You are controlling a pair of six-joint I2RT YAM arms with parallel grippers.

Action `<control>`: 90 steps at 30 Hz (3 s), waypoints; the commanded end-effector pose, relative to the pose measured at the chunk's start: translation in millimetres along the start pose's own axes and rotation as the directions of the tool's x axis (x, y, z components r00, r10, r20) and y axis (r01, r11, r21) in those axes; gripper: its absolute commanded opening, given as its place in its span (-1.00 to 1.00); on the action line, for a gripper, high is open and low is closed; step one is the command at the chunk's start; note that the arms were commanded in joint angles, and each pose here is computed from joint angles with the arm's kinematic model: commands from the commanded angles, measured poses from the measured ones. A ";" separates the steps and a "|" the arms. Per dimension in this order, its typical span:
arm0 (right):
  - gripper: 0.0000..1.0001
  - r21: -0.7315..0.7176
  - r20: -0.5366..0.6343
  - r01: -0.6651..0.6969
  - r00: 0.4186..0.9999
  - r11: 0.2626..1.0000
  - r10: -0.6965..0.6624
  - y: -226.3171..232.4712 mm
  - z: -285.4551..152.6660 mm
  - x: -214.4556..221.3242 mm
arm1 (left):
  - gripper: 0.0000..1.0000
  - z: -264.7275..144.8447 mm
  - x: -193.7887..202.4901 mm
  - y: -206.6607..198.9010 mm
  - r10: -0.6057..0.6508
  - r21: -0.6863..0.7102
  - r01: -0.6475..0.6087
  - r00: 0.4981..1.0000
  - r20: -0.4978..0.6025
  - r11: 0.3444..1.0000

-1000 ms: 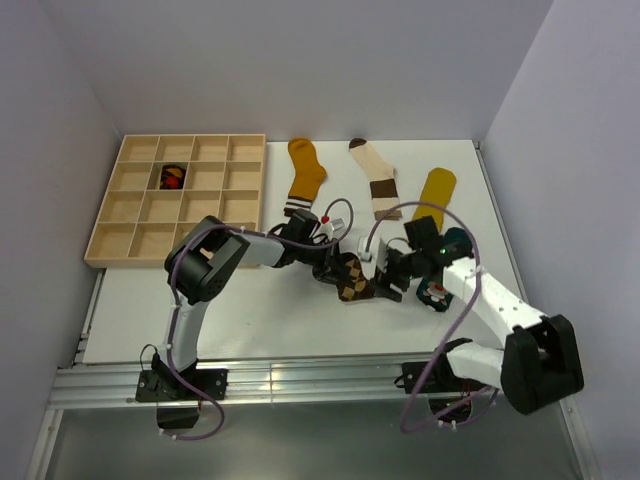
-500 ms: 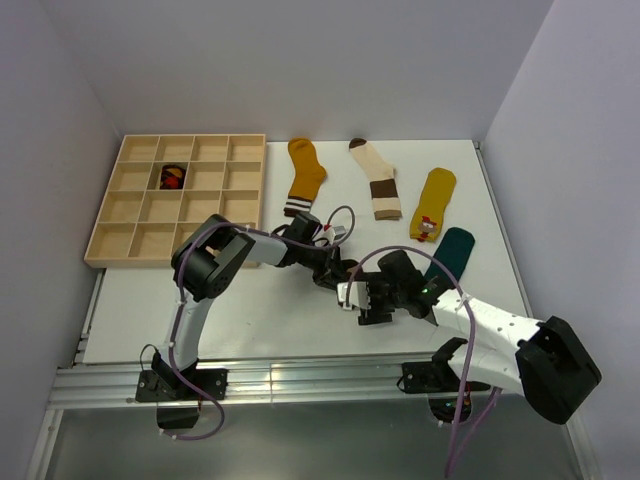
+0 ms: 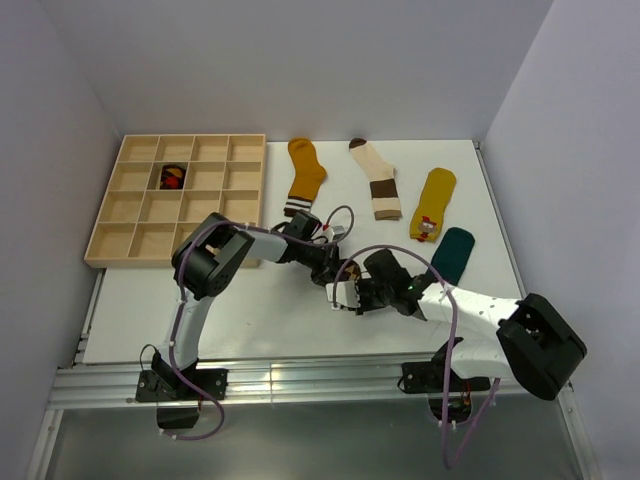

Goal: Roll the socks
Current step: Roll the sock at the center of the board.

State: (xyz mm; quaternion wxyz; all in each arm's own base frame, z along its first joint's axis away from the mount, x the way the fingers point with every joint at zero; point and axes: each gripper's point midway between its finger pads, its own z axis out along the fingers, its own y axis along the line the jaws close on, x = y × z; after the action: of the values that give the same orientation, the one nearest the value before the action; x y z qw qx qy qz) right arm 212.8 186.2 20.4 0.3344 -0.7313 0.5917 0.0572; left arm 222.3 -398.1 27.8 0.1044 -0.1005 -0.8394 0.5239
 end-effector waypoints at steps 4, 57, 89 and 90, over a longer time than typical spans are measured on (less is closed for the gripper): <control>-0.58 -0.149 -0.086 -0.056 0.995 0.987 0.044 13.1 -6.6 5.3 | -0.47 -10.1 -15.1 5.7 0.119 -0.165 -0.097 0.985 0.129 0.981; -0.49 -0.661 -0.468 -0.646 0.753 0.383 0.462 -5.7 1.7 17.9 | -0.14 15.3 6.9 -34.7 0.817 -0.497 -0.649 0.473 0.329 0.576; 0.56 0.143 0.174 -0.368 0.923 0.919 0.343 -79.7 -89.8 32.6 | -0.99 3.8 20.1 51.0 0.204 -0.210 -0.155 0.949 0.241 0.965; 0.58 0.136 0.158 -0.352 0.930 0.926 0.330 -66.1 -82.6 34.0 | -0.99 0.1 20.2 50.4 0.177 -0.186 -0.136 0.958 0.225 0.973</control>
State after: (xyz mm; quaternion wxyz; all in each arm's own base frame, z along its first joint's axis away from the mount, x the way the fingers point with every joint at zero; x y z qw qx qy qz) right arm 238.0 112.3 90.6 0.3536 -0.5389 0.7413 0.1872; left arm 233.4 -407.0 42.4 -0.1872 -0.1626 -0.8133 0.5263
